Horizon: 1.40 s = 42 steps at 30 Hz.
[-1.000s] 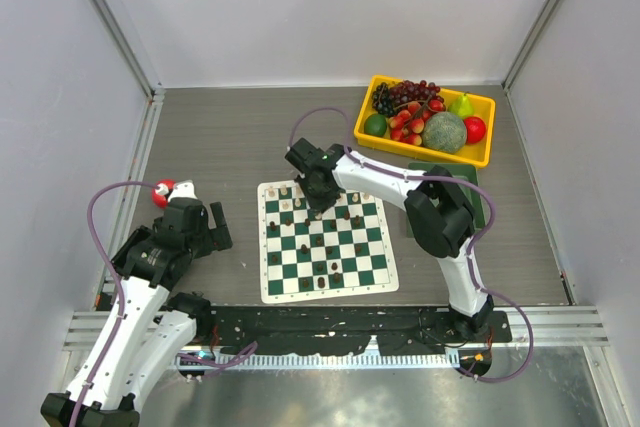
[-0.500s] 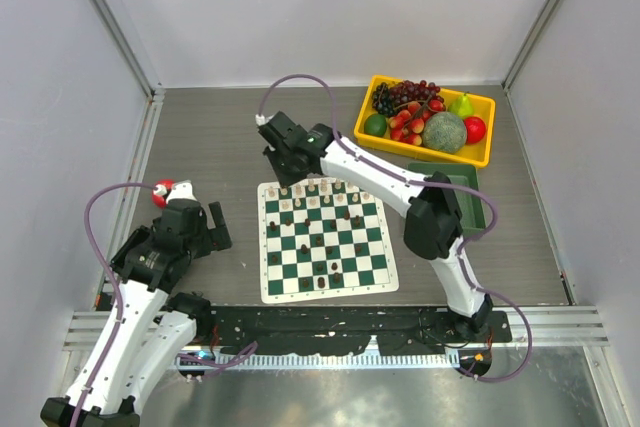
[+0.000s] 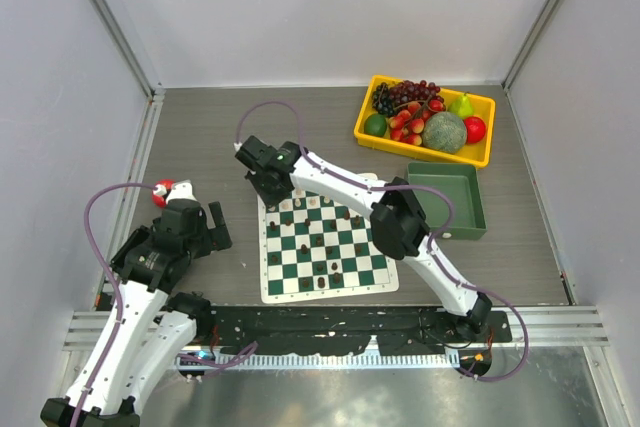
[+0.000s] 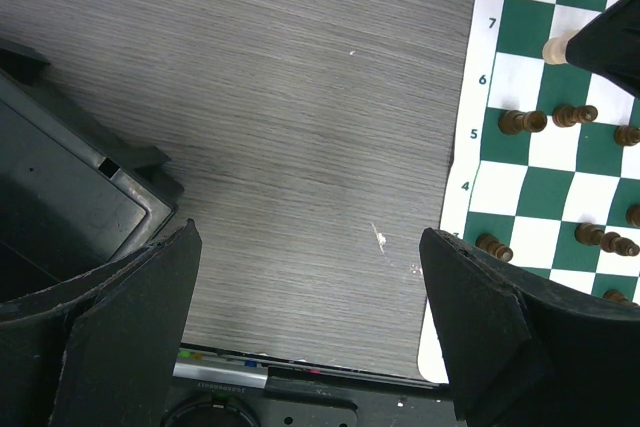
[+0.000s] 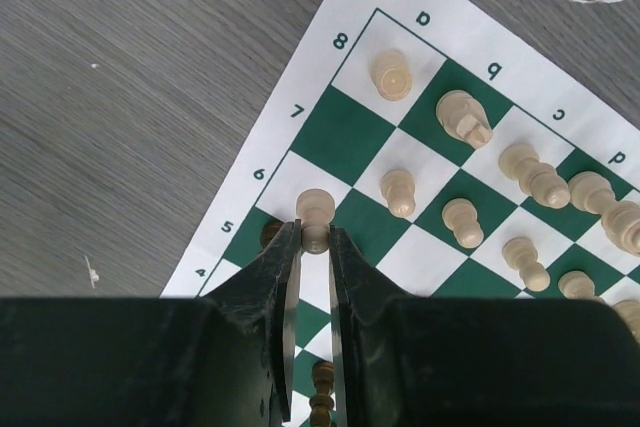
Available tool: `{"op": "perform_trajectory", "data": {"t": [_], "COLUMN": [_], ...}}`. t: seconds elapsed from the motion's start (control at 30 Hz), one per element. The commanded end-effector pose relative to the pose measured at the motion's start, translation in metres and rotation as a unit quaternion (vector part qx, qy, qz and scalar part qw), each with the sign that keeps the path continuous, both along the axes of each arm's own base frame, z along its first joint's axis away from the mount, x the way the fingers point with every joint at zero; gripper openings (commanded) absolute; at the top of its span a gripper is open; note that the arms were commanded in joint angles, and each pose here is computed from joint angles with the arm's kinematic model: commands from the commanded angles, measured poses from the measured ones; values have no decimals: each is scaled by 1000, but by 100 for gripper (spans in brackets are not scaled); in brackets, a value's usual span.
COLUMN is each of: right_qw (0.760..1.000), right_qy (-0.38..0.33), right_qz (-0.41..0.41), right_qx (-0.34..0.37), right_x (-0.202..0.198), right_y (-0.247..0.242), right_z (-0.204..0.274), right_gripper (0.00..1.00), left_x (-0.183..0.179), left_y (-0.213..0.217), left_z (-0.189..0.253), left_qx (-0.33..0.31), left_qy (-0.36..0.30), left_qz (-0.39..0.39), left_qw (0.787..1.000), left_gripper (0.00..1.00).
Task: Set up the chess pieces on the board
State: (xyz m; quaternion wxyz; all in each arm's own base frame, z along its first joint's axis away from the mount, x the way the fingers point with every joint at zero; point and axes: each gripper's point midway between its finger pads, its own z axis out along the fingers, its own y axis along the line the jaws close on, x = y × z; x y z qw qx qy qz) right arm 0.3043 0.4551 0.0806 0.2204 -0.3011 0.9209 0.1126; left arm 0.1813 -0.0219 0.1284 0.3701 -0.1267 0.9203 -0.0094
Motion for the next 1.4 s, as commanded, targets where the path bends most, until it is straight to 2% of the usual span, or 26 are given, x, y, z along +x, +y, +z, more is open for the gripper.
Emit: {"op": "perform_trajectory", "data": {"t": [0.0, 0.47, 1.37], "right_qw": [1000, 1000, 999], "right_qy": [-10, -15, -31], "right_qz": [5, -4, -21], "right_qx": [18, 4, -13], "right_x": [6, 15, 25], "right_y": [9, 14, 11], "right_z": [13, -10, -23], "right_gripper": [18, 19, 20], "left_x": [8, 9, 9], "left_y": [-1, -2, -2], "left_z": [7, 7, 6], "left_qx": [-6, -7, -5], "left_qy": [-23, -24, -21], "left_qz": [2, 1, -2], "left_qw": [1000, 1000, 1000], "left_gripper": [99, 99, 99]}}
